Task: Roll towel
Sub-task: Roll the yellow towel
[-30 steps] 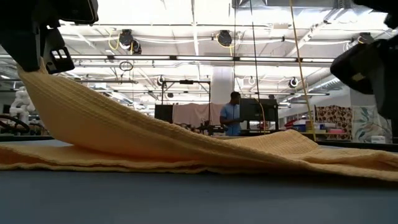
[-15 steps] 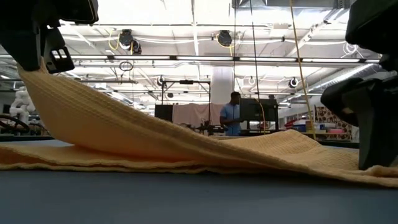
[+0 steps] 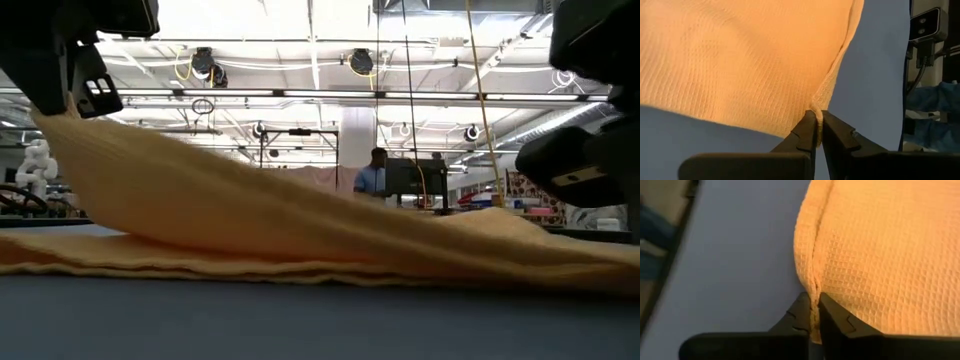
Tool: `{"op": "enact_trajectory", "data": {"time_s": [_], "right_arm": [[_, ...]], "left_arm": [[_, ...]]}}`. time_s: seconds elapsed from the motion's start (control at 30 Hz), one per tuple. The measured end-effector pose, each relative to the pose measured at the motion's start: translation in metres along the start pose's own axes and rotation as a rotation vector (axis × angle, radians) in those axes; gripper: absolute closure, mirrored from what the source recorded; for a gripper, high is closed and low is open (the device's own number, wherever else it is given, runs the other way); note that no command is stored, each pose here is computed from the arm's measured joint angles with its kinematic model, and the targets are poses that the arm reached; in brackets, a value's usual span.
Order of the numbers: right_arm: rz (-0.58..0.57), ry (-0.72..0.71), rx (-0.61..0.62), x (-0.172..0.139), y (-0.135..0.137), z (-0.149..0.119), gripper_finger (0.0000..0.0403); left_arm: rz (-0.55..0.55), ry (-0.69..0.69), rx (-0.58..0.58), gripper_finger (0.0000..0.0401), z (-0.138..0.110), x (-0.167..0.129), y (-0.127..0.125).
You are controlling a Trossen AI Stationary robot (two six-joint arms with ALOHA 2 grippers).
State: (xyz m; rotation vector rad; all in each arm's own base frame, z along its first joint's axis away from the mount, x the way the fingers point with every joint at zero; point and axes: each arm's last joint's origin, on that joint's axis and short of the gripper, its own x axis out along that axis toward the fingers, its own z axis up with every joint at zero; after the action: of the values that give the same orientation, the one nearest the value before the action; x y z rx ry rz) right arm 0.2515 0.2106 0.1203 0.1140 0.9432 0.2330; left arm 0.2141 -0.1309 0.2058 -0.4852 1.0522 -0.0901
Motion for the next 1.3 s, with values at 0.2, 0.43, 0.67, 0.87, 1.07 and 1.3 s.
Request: {"op": "enact_trajectory", "data": {"time_s": [0.2, 0.43, 0.67, 0.87, 1.07, 1.3], "right_arm": [[0.053, 0.051, 0.109, -0.009, 0.007, 0.018, 0.0382], [0.045, 0.08, 0.178, -0.062, 0.003, 0.048, 0.0392], [-0.094, 0.129, 0.239, -0.124, -0.035, 0.054, 0.0393], [-0.256, 0.118, 0.3, -0.164, -0.076, 0.055, 0.0393], [-0.318, 0.064, 0.332, -0.188, -0.114, 0.061, 0.0393], [-0.375, -0.009, 0.411, -0.208, -0.144, 0.064, 0.0394]], "left_arm": [[-0.041, -0.024, -0.006, 0.0393, 0.002, -0.004, -0.003], [-0.111, -0.09, -0.008, 0.0396, 0.006, -0.021, -0.007], [-0.038, -0.241, -0.031, 0.0398, 0.017, -0.035, 0.002], [0.167, -0.42, -0.063, 0.0398, 0.038, -0.039, 0.025], [0.284, -0.537, -0.07, 0.0399, 0.063, -0.046, 0.052], [0.32, -0.638, -0.109, 0.0399, 0.075, -0.07, 0.071]]}}
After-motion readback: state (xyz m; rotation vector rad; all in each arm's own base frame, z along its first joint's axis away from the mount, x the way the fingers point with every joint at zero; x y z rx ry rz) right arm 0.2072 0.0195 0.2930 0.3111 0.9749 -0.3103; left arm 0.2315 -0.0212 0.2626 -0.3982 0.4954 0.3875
